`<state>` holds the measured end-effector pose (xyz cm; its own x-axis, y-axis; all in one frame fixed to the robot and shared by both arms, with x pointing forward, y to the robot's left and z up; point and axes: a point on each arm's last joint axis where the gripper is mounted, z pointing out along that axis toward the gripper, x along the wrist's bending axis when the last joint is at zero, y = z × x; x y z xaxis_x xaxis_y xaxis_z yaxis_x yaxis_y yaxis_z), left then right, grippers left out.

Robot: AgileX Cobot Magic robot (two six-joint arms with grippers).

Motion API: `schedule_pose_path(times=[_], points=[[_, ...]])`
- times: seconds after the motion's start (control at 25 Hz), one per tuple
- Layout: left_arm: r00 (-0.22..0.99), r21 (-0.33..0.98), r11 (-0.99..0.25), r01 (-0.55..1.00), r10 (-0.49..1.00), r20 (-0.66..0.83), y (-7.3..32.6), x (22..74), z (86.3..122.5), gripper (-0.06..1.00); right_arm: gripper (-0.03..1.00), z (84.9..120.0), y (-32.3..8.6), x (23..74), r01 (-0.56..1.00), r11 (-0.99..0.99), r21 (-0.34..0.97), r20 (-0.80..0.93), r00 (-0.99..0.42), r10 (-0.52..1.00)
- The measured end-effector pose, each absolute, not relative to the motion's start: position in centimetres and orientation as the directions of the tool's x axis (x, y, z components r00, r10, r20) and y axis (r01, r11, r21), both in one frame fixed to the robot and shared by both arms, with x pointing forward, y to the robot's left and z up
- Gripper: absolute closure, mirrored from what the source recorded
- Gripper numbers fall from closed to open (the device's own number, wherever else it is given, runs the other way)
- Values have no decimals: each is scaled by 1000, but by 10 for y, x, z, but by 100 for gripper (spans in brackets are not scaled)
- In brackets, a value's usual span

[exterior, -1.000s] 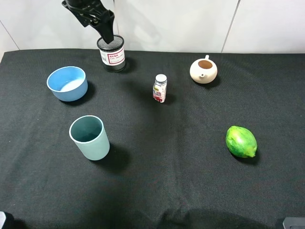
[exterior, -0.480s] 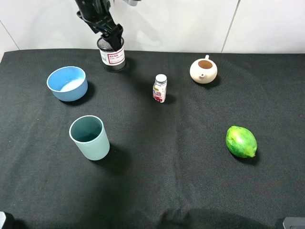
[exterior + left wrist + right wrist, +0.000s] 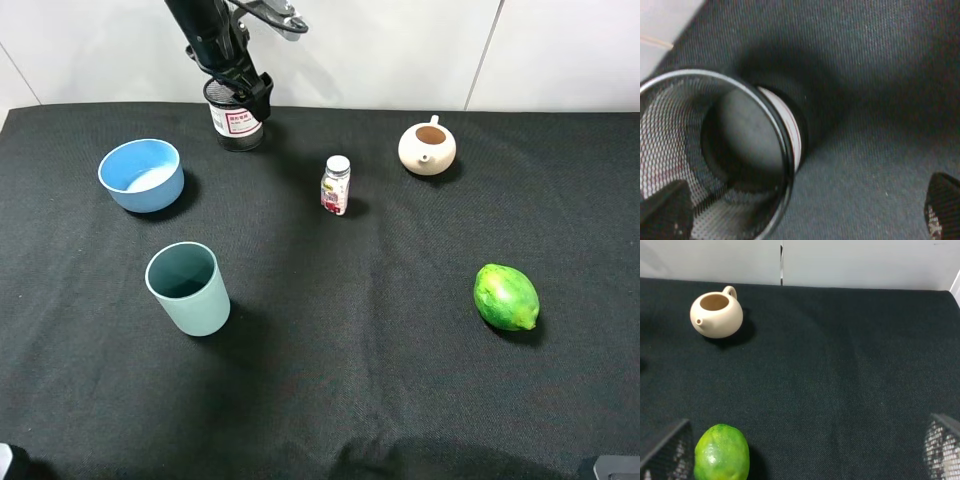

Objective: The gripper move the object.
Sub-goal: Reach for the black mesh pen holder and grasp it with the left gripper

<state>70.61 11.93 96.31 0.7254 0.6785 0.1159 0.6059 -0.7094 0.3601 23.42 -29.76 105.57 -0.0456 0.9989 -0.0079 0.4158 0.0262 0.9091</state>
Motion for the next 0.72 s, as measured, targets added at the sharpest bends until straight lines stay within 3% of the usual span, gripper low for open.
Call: schedule_pose_path(times=[0.72], points=[[722, 360, -701, 616, 685, 98, 114, 718, 909, -4, 27, 1056, -298, 234, 416, 26, 909, -8, -46, 999]])
